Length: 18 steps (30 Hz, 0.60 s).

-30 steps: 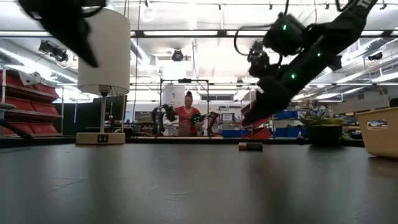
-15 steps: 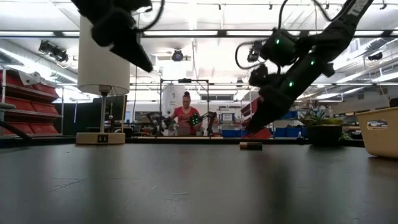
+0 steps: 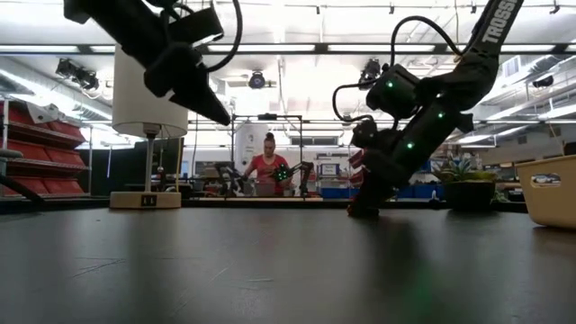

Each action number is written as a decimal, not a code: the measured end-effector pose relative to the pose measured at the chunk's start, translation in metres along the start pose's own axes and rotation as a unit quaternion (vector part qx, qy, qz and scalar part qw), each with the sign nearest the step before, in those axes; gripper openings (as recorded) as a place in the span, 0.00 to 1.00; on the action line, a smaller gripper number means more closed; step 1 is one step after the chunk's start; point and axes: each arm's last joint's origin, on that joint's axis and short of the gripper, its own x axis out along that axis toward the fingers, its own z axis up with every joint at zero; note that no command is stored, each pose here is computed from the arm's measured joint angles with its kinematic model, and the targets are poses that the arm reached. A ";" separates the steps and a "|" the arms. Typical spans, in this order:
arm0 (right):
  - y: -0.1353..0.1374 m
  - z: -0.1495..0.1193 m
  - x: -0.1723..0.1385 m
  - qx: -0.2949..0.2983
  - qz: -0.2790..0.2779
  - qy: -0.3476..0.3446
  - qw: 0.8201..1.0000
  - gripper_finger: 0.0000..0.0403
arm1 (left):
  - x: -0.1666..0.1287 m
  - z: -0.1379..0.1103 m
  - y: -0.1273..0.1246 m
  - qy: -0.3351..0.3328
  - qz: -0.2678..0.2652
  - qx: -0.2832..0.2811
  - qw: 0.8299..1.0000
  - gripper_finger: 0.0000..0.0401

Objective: Sort batteries
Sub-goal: Put the black battery into the yellow bin

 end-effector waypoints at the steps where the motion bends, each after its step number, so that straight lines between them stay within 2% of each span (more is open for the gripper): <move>1: 0.000 0.000 0.000 0.002 -0.003 0.000 1.000 0.38 | 0.000 0.001 0.000 -0.008 -0.001 -0.005 1.000 0.54; 7: 0.000 0.002 -0.007 0.003 -0.004 0.002 1.000 0.07 | 0.003 0.003 -0.003 -0.051 -0.008 -0.017 0.999 0.54; 13: 0.003 0.009 -0.022 0.003 0.018 -0.011 1.000 0.07 | 0.008 0.005 -0.006 -0.099 -0.009 -0.034 0.994 0.54; 16: 0.013 0.028 -0.046 -0.003 0.043 -0.049 0.998 0.07 | 0.011 0.003 -0.007 -0.106 -0.007 -0.039 0.994 0.54; 18: 0.022 0.034 -0.067 -0.009 0.058 -0.050 0.997 0.07 | 0.012 0.002 -0.008 -0.104 -0.007 -0.037 0.994 0.54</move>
